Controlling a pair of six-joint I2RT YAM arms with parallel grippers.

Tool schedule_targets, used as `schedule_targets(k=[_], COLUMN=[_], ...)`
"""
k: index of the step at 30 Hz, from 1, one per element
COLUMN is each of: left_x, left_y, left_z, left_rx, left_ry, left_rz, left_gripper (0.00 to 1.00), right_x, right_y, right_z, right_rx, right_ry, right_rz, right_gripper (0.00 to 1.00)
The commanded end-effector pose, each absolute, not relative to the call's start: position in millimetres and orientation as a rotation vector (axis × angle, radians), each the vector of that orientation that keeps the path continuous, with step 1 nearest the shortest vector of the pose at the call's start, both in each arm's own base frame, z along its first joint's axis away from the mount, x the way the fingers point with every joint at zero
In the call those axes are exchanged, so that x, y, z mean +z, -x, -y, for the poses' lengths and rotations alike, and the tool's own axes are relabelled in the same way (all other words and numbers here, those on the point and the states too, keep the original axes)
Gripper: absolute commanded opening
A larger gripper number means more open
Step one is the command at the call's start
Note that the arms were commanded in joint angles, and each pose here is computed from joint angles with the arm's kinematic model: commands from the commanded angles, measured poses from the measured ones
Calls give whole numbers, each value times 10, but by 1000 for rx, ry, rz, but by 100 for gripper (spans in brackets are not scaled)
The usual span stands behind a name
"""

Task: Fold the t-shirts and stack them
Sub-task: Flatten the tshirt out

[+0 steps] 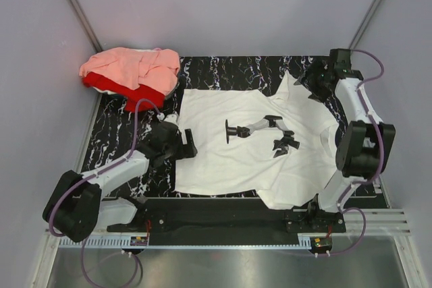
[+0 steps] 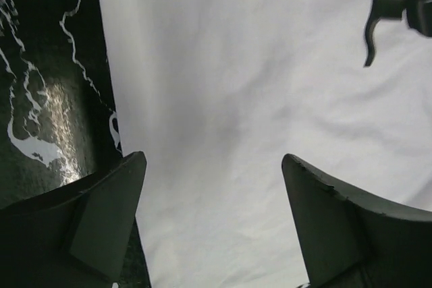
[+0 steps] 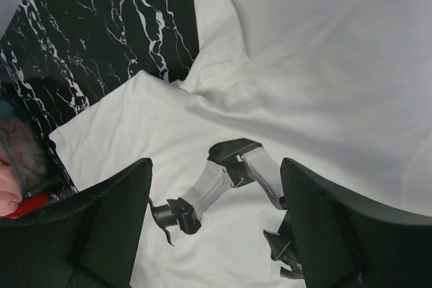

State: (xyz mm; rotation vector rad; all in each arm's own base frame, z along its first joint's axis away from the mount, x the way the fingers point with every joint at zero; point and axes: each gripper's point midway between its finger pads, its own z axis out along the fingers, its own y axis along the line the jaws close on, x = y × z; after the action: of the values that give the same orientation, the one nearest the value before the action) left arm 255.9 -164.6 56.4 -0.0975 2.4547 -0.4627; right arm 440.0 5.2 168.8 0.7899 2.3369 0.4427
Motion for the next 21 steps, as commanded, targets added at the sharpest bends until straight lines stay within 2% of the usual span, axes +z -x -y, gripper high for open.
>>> schedule_targets(k=[1, 7, 21], left_x=[826, 818, 871], left_y=[-2809, -2800, -2827], left_z=[1842, 1866, 1815], left_rx=[-614, -667, -674], left_ry=[116, 129, 168], left_rz=[-2260, -2206, -2135], left_gripper=[87, 82, 81], right_x=[1338, 1059, 574], right_y=[-4811, -5307, -5644], right_z=[-30, 48, -189], right_rx=[482, 468, 505], right_ry=[-819, -814, -798], right_rz=[-2389, -2397, -2439], right_gripper=[83, 77, 73])
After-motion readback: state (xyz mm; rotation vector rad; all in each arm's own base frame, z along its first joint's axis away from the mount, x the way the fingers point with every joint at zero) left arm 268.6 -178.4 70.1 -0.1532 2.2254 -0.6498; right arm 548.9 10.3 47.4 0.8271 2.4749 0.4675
